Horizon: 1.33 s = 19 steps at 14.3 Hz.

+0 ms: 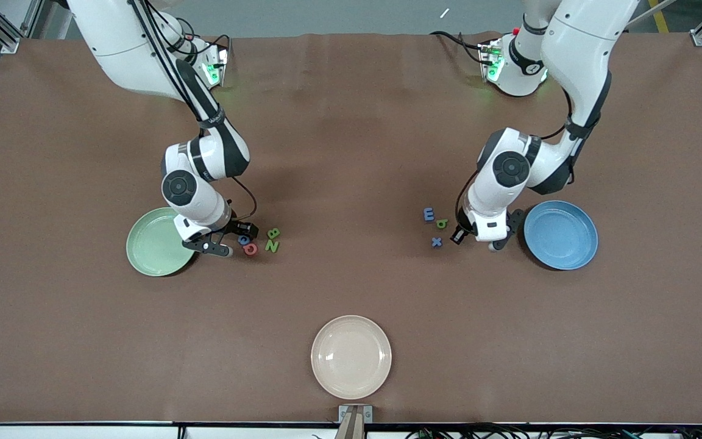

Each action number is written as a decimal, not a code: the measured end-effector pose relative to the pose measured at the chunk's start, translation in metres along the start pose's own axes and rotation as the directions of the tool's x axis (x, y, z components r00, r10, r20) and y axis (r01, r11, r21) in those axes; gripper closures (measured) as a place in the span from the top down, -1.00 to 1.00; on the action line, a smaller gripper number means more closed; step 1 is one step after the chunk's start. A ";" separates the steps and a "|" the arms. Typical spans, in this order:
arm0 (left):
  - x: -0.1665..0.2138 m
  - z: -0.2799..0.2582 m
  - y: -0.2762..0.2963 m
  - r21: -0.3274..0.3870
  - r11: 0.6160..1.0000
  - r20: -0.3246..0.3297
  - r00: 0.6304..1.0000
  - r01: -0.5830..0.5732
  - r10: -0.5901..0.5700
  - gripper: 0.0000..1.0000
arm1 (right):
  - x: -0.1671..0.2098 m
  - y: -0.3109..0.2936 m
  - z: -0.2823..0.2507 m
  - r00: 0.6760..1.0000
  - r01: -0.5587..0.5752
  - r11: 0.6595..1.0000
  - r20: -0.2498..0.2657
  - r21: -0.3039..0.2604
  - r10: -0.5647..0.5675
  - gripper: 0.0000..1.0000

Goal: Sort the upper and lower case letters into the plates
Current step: 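Grasp the blue C with the right gripper while the left gripper grasps, then drop the C in the green plate while the left gripper drops into the blue plate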

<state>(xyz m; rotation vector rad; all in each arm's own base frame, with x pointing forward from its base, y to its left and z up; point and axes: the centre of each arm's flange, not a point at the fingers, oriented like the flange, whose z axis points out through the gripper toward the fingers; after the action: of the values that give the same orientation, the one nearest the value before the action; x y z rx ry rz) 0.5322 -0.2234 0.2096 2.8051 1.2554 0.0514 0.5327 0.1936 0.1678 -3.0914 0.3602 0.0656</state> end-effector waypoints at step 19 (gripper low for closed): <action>0.160 -0.011 -0.163 0.127 0.715 0.130 0.726 -0.687 0.675 -0.45 | 0.011 -0.008 -0.009 1.000 -0.006 1.000 -0.016 0.011 0.007 -0.23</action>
<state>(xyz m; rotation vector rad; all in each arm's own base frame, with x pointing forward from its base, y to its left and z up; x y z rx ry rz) 0.5168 0.0049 0.2088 3.2070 0.1356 -0.1275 0.5457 0.1984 0.1760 -3.0812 0.3698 0.0396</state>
